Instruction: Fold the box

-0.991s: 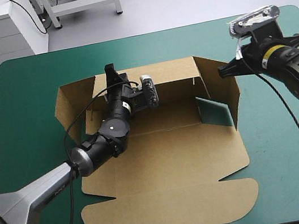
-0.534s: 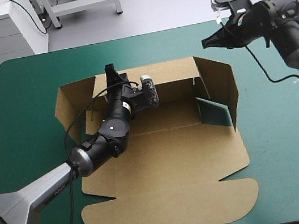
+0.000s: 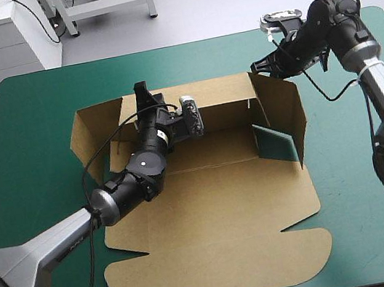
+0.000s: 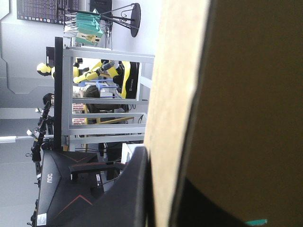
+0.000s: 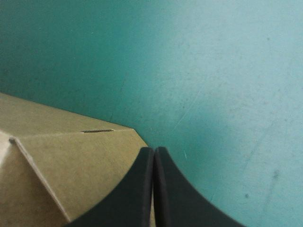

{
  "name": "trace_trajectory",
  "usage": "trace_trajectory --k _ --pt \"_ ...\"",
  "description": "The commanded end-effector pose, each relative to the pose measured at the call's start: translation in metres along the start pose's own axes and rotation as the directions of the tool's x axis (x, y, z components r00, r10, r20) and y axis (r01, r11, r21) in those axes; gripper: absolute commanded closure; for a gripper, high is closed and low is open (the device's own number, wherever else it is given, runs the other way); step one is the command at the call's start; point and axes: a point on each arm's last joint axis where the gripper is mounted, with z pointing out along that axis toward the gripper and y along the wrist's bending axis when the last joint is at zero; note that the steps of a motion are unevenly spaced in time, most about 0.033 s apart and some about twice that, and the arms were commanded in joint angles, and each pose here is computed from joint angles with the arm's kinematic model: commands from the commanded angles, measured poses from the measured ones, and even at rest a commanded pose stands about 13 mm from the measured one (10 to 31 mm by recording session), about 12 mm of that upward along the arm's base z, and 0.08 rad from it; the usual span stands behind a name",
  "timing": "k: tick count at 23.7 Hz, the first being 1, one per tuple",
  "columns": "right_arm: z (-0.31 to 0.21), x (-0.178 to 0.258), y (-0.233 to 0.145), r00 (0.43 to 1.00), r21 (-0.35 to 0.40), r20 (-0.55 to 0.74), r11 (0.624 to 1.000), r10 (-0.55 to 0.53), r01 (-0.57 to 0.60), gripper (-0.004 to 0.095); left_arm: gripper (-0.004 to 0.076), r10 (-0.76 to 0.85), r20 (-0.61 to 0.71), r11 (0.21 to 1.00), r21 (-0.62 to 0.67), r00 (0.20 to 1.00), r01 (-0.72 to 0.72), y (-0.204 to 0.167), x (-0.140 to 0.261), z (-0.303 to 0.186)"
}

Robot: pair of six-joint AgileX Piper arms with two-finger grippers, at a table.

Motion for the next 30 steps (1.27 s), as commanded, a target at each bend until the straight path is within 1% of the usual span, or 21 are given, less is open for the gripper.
trace_trajectory --k 1,3,5,7,8,11,12,14,17,19,23,24,26,27,30 --pt "-0.032 0.002 0.011 0.998 -0.040 0.058 0.999 -0.032 0.035 0.0928 0.0731 -0.040 0.023 0.996 -0.073 0.999 0.042 0.023 -0.003 -0.012" --pt "-0.033 0.010 0.017 0.997 -0.104 0.047 0.993 -0.055 0.059 0.0928 0.0731 -0.042 0.023 0.996 -0.072 0.999 0.043 0.023 -0.003 -0.012" --pt "-0.031 0.020 0.016 0.998 -0.103 0.033 0.993 -0.061 0.064 0.0928 0.0731 -0.042 0.023 0.996 -0.072 0.999 0.043 0.023 -0.003 -0.012" --pt "-0.030 0.034 0.016 0.996 -0.106 0.050 0.992 -0.069 0.074 0.0928 0.0731 -0.044 0.015 0.996 -0.074 0.999 0.045 0.023 -0.002 -0.012" --pt "-0.030 0.042 0.018 0.992 -0.120 0.103 0.989 -0.072 0.085 0.0928 0.0731 -0.042 0.013 0.997 -0.071 0.999 0.043 0.022 -0.001 -0.012" --pt "-0.028 0.068 0.022 0.974 -0.159 0.207 0.979 -0.095 0.129 0.0928 0.0731 -0.018 0.012 0.998 -0.055 1.000 0.018 0.015 0.001 -0.011" --pt "-0.022 0.084 0.021 0.958 -0.152 0.253 0.972 -0.135 0.177 0.0928 0.0731 -0.025 0.010 0.998 -0.049 1.000 0.025 0.014 0.001 -0.011" --pt "-0.018 0.105 0.020 0.925 -0.137 0.343 0.966 -0.162 0.220 0.0928 0.0731 -0.025 0.012 0.999 -0.048 1.000 0.025 0.014 0.001 -0.011" --pt "-0.013 0.122 0.020 0.891 -0.121 0.411 0.957 -0.193 0.263 0.0928 0.0731 -0.022 0.024 0.999 -0.044 0.999 0.024 0.014 -0.001 -0.011" --pt "-0.010 0.130 0.020 0.873 -0.112 0.439 0.951 -0.213 0.289 0.0928 0.0731 -0.021 0.038 0.999 -0.038 0.999 0.022 0.013 -0.002 -0.011" --pt "-0.001 0.142 0.020 0.857 -0.114 0.431 0.925 -0.282 0.362 0.0904 0.0731 -0.020 0.046 0.999 -0.034 0.999 0.022 0.013 -0.003 -0.011" --pt "-0.001 0.143 0.021 0.857 -0.121 0.423 0.919 -0.295 0.376 0.0880 0.0731 -0.020 0.044 0.999 -0.035 0.999 0.022 0.013 -0.002 -0.011" --pt "0.000 0.147 0.024 0.851 -0.143 0.405 0.896 -0.336 0.421 0.0769 0.0731 -0.017 0.044 0.999 -0.035 0.999 0.018 0.013 -0.002 -0.011" --pt "0.000 0.147 0.024 0.844 -0.144 0.404 0.887 -0.352 0.439 0.0690 0.0731 -0.012 0.044 0.999 -0.036 0.999 0.013 0.013 -0.002 -0.011" --pt "-0.001 0.148 0.025 0.834 -0.141 0.408 0.877 -0.372 0.460 0.0427 0.0731 -0.012 0.044 0.999 -0.036 0.999 0.013 0.013 -0.002 -0.011"
